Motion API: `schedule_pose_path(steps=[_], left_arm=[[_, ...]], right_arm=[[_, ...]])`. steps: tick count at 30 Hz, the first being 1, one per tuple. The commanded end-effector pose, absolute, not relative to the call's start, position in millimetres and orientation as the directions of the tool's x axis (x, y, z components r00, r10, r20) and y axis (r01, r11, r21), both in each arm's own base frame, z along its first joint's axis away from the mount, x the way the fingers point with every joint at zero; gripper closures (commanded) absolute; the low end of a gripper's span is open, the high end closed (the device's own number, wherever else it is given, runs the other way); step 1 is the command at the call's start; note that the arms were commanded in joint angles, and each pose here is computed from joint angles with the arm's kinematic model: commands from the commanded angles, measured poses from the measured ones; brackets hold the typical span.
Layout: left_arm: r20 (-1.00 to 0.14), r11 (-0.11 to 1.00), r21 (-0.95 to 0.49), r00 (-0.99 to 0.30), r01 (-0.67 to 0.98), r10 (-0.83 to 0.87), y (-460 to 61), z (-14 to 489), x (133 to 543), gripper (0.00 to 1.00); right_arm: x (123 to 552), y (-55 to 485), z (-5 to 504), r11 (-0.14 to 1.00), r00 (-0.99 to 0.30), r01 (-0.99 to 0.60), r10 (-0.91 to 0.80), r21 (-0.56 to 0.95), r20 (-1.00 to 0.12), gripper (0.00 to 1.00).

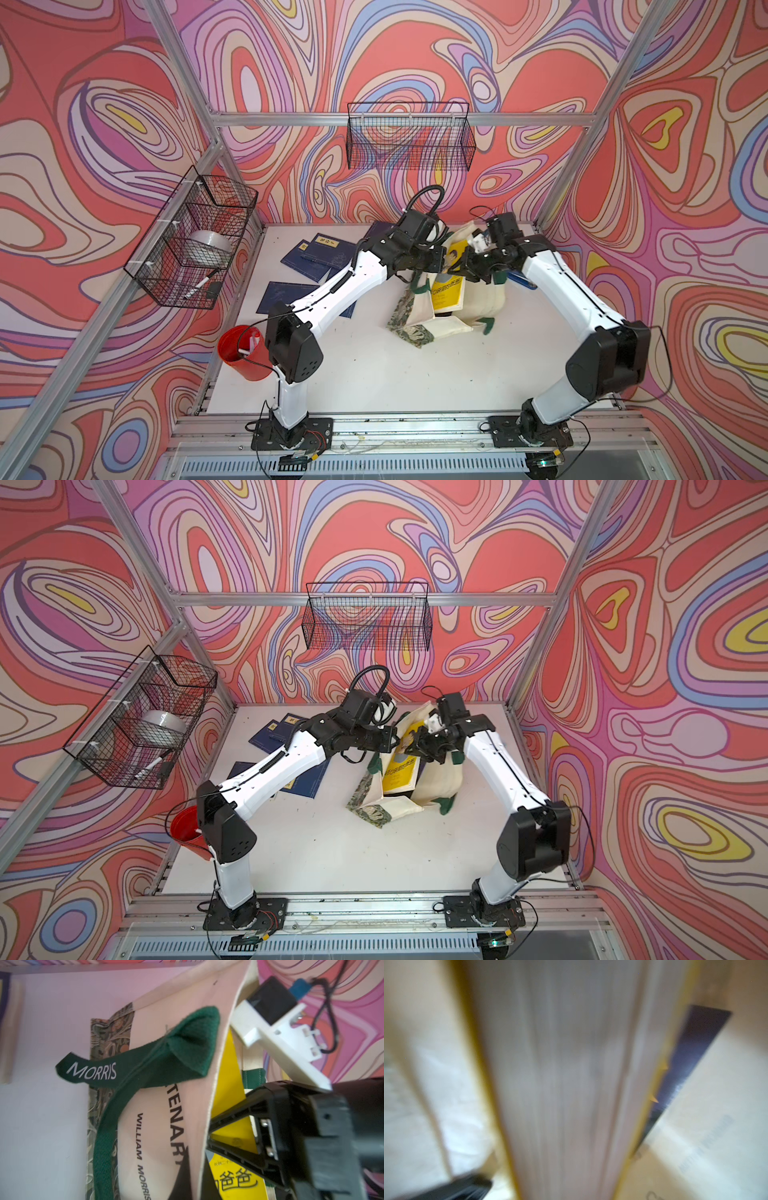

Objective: Put the books into the canvas bag
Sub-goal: Pick up, then place the object.

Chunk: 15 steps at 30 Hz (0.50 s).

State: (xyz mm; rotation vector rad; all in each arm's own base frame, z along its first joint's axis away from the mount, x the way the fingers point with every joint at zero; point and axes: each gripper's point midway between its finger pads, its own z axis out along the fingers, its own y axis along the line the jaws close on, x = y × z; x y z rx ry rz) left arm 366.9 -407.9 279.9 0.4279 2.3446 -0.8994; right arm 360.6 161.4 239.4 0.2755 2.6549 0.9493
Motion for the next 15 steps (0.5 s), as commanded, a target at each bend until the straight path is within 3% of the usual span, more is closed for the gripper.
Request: schedule_pose_path(steps=[1,9,15], left_arm=[[-0.639,0.619,-0.632,-0.765,0.466,-0.076,-426.7,332.0,379.3,1.0],[-0.507,0.608,-0.729,-0.845,0.315,-0.17,-403.4,246.5,415.9,1.0],[-0.489,0.665,-0.696,-0.856,0.269,-0.166,-365.2,185.0,425.5,1.0]], right_arm=[[353.1,150.7,258.2,0.801,-0.939,0.016,0.218,0.598,-0.266,1.0],[396.5,133.7,194.4,0.901,-0.955,0.139,0.231,0.41,-0.184,1.0],[421.4,191.5,160.9,0.885,-0.976,0.077,0.161,0.458,-0.146,1.0]])
